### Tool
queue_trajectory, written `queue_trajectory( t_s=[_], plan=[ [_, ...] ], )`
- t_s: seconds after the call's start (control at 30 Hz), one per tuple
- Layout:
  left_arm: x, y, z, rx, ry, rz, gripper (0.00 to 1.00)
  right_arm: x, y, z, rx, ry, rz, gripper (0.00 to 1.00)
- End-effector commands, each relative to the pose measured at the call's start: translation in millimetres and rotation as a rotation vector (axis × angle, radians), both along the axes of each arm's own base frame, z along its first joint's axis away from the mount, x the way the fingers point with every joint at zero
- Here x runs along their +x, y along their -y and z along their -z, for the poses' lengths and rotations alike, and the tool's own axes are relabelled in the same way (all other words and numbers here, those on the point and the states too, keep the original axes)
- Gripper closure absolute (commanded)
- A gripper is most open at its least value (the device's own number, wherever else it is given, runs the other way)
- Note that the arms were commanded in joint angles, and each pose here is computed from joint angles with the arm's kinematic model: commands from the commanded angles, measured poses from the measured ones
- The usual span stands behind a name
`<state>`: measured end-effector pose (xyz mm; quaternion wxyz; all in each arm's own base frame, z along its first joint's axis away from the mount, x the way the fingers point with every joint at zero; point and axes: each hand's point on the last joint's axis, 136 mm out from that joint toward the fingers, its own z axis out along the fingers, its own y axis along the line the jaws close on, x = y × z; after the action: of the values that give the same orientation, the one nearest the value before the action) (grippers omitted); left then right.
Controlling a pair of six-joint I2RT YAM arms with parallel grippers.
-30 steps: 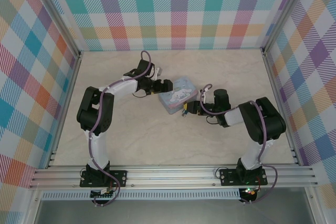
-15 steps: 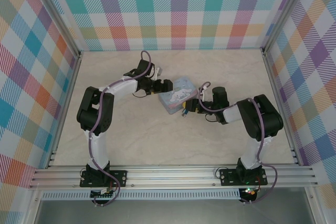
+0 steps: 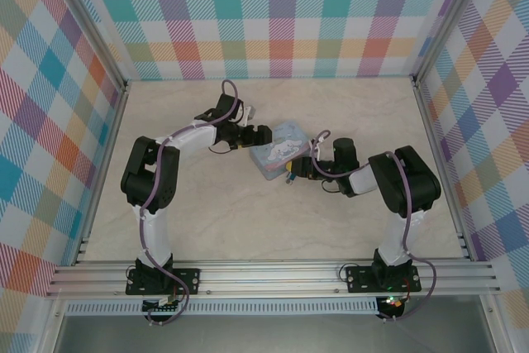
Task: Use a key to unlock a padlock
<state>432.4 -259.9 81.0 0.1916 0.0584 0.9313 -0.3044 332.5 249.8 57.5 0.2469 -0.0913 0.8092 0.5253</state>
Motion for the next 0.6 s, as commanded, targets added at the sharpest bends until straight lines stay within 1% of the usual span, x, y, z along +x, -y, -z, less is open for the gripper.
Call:
queue_trajectory(
  t_s=[0.0,0.2,0.3,0.4,0.57],
  plan=[
    [-4.9,0.2,4.8,0.004,-0.016,0.002,0.08,-7.3,-3.8,-3.1,0.017,0.023,-0.033,0.54],
    [-5.5,-0.7,6.2,0.008,-0.020,-0.001,0.08,-9.4,-2.5,-0.8,0.010,0.019,-0.031,0.59],
    [-5.0,-0.5,5.6,0.007,-0.017,-0.001,0.08,-10.3,-2.0,0.6,0.007,0.015,-0.029,0.64],
    [-5.4,-0.6,6.4,0.007,-0.018,-0.001,0.08,-10.6,-1.3,1.6,0.003,0.015,-0.026,0.71],
    [-6.3,-1.3,6.7,0.009,-0.019,-0.003,0.08,-10.9,0.3,2.7,-0.003,0.012,-0.021,0.76]
  ],
)
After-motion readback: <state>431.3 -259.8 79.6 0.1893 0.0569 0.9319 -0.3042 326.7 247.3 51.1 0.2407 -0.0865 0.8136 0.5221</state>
